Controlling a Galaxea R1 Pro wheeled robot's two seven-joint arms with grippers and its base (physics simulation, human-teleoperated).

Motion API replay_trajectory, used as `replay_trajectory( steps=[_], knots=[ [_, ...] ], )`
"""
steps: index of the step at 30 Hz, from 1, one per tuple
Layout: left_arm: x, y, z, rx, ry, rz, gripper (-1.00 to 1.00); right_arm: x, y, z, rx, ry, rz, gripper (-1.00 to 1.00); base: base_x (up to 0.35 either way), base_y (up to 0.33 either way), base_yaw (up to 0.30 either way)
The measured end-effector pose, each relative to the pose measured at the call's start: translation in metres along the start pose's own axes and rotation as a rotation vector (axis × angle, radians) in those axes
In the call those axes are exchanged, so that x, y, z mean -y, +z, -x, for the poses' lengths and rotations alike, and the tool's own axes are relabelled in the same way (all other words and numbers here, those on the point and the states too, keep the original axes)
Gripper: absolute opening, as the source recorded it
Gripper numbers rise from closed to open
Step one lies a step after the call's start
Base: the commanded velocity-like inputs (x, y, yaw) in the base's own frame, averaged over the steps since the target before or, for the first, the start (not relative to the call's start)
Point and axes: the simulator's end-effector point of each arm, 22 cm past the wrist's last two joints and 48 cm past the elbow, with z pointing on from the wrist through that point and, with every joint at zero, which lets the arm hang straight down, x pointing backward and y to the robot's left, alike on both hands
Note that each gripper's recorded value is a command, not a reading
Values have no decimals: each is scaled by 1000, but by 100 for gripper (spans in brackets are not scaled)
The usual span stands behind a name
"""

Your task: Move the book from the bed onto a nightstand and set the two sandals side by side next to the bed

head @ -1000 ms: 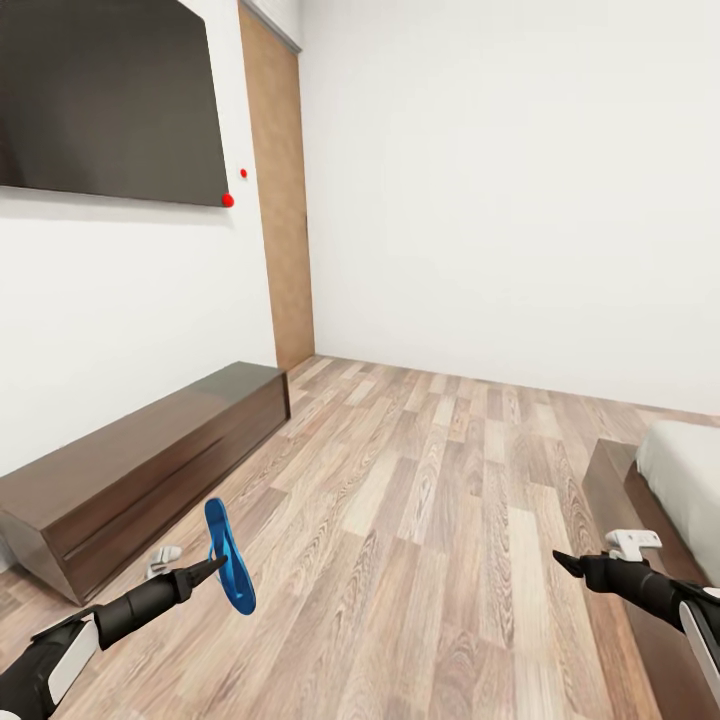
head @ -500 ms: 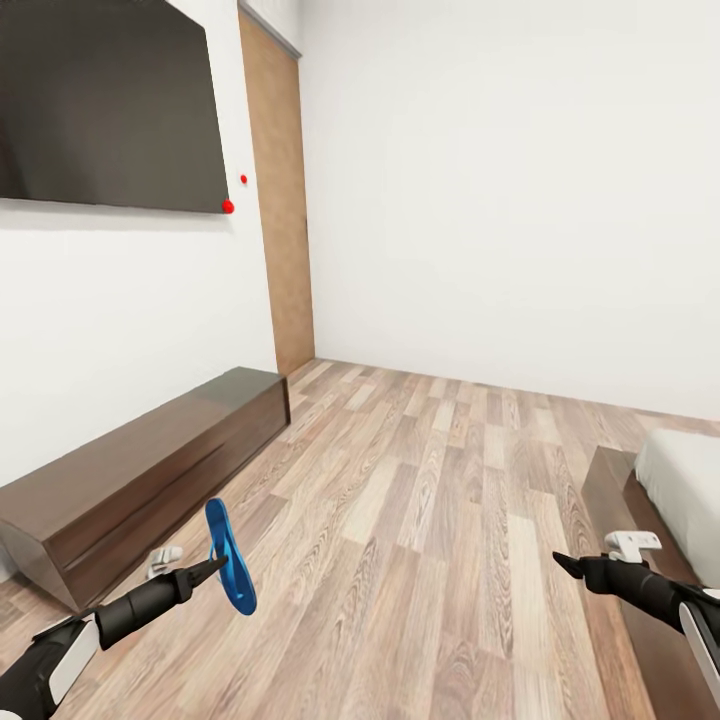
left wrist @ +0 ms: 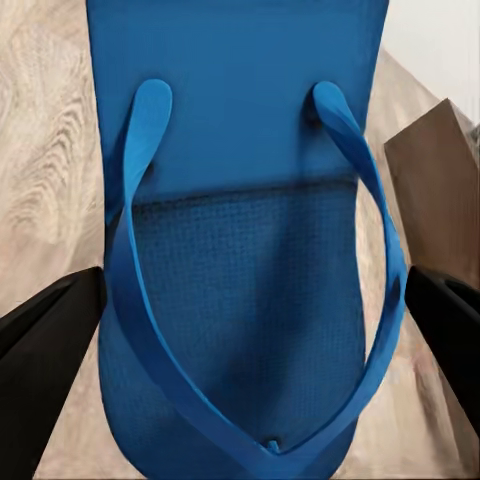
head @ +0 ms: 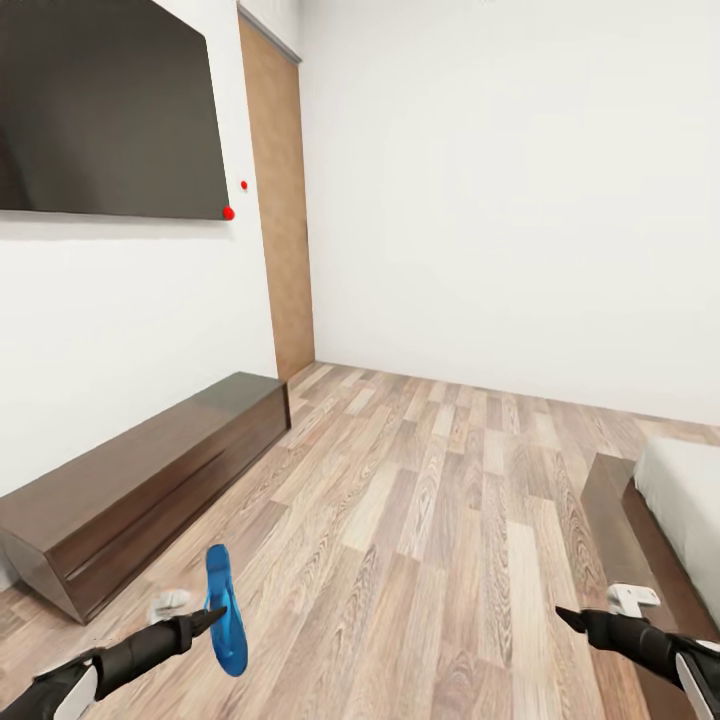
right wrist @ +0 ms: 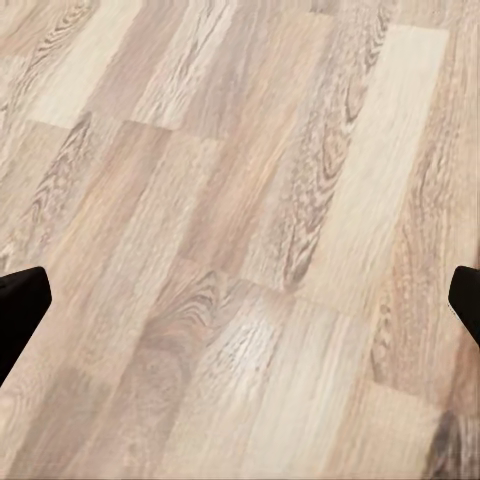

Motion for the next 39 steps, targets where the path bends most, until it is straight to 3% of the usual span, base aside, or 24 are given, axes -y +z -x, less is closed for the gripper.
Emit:
replay_trajectory(
  steps=[3, 7, 10, 11, 13, 20, 32, 39],
  knots=[
    [-9, -7, -22, -16, 25, 35, -100, 5, 7, -33, -40, 22, -1, 100, 0, 0, 0],
    [-14, -13, -31, -28, 11, 71, -100, 8, 9, -66, -93, 60, 2, 100, 0, 0, 0],
    [-35, -21, -39, -41, 2, 179, -100, 7, 6, -71, -108, 66, 1, 100, 0, 0, 0],
    [-50, -27, -45, -53, 21, 250, -100, 7, 5, -72, -111, 67, 0, 100, 0, 0, 0],
    [-53, -30, -46, -63, 39, 279, -100, 7, 3, -69, -111, 67, -2, 100, 0, 0, 0],
    [-36, -24, -54, -118, 82, 275, -100, 6, -2, -69, -85, 48, -5, 100, 0, 0, 0],
    [-8, -15, -47, -125, 73, 248, -100, 2, -13, -55, -80, 46, -4, 100, 0, 0, 0],
    [-5, -13, -49, -126, 68, 244, -100, 2, -13, -55, -79, 47, -3, 100, 0, 0, 0]
  ],
)
